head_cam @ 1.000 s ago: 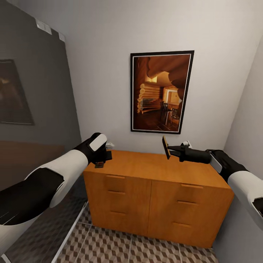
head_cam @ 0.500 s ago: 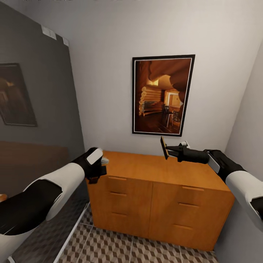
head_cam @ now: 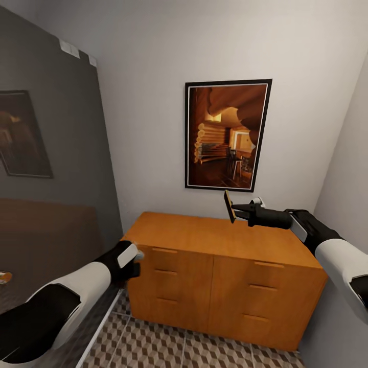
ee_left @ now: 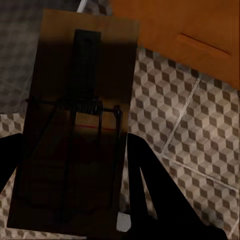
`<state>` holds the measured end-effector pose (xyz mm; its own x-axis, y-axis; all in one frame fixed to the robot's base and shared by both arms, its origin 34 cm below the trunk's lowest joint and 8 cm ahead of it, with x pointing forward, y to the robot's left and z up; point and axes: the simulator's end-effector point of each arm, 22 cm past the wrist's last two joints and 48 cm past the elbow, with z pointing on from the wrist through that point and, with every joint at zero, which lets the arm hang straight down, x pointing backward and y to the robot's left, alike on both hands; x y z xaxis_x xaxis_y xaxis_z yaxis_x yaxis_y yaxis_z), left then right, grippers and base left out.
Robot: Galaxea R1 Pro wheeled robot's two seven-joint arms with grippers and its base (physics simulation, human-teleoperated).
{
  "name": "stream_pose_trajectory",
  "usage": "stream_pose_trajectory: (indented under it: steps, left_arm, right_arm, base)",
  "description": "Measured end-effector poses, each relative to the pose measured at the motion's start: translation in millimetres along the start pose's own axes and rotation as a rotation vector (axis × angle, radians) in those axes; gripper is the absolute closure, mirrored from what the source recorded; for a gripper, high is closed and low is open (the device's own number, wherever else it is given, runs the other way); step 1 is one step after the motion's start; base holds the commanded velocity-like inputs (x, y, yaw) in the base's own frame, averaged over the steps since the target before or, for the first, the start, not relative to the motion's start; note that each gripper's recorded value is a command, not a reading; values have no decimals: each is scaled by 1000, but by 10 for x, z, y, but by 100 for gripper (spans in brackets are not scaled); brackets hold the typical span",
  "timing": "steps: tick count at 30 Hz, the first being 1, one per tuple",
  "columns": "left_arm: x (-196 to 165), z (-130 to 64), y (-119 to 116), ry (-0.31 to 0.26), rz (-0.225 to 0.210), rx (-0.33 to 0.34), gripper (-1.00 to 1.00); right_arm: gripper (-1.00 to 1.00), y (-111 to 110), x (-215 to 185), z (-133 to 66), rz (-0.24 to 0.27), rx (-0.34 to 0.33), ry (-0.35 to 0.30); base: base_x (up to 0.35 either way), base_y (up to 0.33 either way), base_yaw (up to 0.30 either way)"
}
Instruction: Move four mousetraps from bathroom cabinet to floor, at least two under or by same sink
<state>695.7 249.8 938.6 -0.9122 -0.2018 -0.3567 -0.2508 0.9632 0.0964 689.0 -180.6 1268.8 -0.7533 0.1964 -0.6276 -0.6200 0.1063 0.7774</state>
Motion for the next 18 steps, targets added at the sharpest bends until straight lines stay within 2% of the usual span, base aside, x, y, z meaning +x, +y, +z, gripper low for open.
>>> stream_pose_trajectory:
  steps: [2,8,16,18]
  left_arm:
    - [88,82,73,4,9,-10,100]
    - [302,275,251,11,-24,-20,100]
    - [495,348,294,17,-46,7,100]
    - [628,425,321,22,-53,5,100]
  right_arm:
    - [100,17,-3,-1,0,0,0]
    - [100,75,-12,2,-1,-1,1]
    - [100,188,-31,-1,-9,-4,0]
    - [100,210,-35,-2,-11,-4,0]
  base:
    - [0,0,0]
    - [0,0,37]
    - [0,0,134]
    - [0,0,164]
